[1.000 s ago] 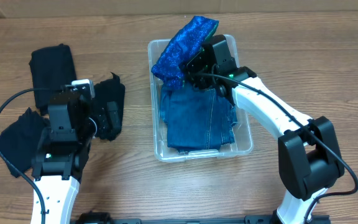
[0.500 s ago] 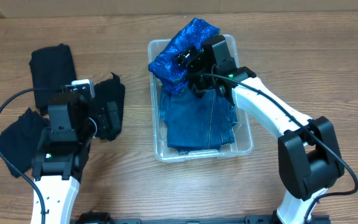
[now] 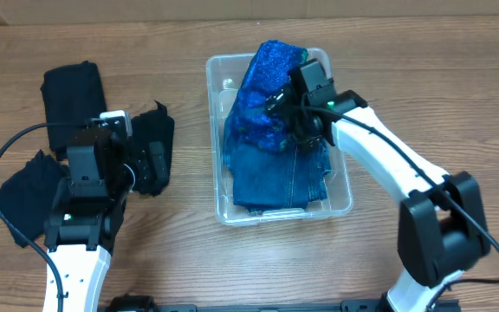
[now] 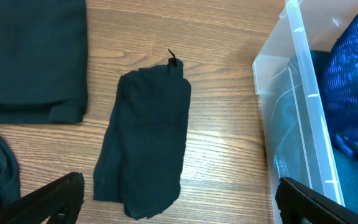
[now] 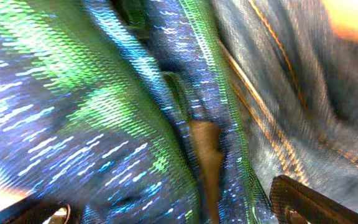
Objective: Pack container
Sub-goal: 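Lower the sequined cloth into the bin on top of the denim, then spread the sequined cloth in the bin with the right gripper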
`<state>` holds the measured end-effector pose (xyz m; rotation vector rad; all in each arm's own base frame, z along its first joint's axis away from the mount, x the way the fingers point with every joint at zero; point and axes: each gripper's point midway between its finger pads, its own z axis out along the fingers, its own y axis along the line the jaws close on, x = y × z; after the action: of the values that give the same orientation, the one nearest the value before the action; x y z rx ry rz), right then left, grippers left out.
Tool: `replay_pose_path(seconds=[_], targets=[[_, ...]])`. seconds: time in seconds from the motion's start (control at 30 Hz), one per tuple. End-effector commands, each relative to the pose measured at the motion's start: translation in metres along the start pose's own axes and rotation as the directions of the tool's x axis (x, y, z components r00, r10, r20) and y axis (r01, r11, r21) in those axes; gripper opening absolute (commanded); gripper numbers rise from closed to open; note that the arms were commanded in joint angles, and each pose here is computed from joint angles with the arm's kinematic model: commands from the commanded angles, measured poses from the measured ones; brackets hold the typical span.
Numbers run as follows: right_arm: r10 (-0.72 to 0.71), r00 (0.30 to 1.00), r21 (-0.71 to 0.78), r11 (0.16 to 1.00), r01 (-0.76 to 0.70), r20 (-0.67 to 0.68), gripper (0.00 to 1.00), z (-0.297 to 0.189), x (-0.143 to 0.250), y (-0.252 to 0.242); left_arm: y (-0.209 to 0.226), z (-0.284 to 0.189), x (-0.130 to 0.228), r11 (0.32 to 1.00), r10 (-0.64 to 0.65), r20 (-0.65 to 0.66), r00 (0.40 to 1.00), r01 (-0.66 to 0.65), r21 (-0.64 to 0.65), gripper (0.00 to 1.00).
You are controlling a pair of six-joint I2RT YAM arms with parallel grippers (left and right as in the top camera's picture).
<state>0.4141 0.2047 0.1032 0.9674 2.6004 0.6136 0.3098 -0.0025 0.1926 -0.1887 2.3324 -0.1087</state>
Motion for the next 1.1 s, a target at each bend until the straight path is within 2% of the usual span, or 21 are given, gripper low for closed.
replay_pose_path(seconds=[0.0, 0.27, 0.5, 0.6, 0.77, 0.93, 1.07], targets=[[-0.314, 0.945, -0.032, 0.948, 0.318, 0.093, 1.0, -0.036, -0.014, 0.015, -0.004, -0.004, -0.01, 1.0, -0.009, 0.022, 1.0, 0.009, 0.009, 1.0], [-0.37, 0.928, 0.009, 0.929, 0.369, 0.045, 1.0, -0.037, -0.006, 0.002, -0.004, -0.004, -0.01, 1.0, -0.009, 0.021, 1.0, 0.009, 0.009, 1.0], [-0.378, 0.92, 0.179, 0.917, 0.356, 0.109, 1.0, -0.04, -0.024, -0.026, -0.004, -0.004, -0.01, 1.0, -0.009, 0.02, 1.0, 0.009, 0.009, 1.0], [-0.484, 0.866, 0.224, 0.864, 0.45, 0.129, 1.0, -0.045, -0.034, -0.026, -0.004, -0.004, -0.01, 1.0, -0.009, 0.021, 1.0, 0.009, 0.009, 1.0], [-0.638, 0.756, 0.214, 0.767, 0.605, 0.149, 1.0, -0.063, -0.043, -0.003, -0.004, -0.004, -0.01, 1.0, -0.009, 0.021, 1.0, 0.009, 0.009, 1.0], [-0.701, 0.68, 0.234, 0.713, 0.661, 0.214, 1.0, -0.089, -0.056, 0.017, -0.004, -0.004, -0.01, 1.0, -0.009, 0.021, 1.0, 0.009, 0.009, 1.0], [-0.771, 0.597, 0.246, 0.636, 0.731, 0.221, 1.0, -0.102, -0.058, 0.024, -0.004, -0.004, -0.01, 1.0, -0.009, 0.021, 1.0, 0.009, 0.009, 1.0]])
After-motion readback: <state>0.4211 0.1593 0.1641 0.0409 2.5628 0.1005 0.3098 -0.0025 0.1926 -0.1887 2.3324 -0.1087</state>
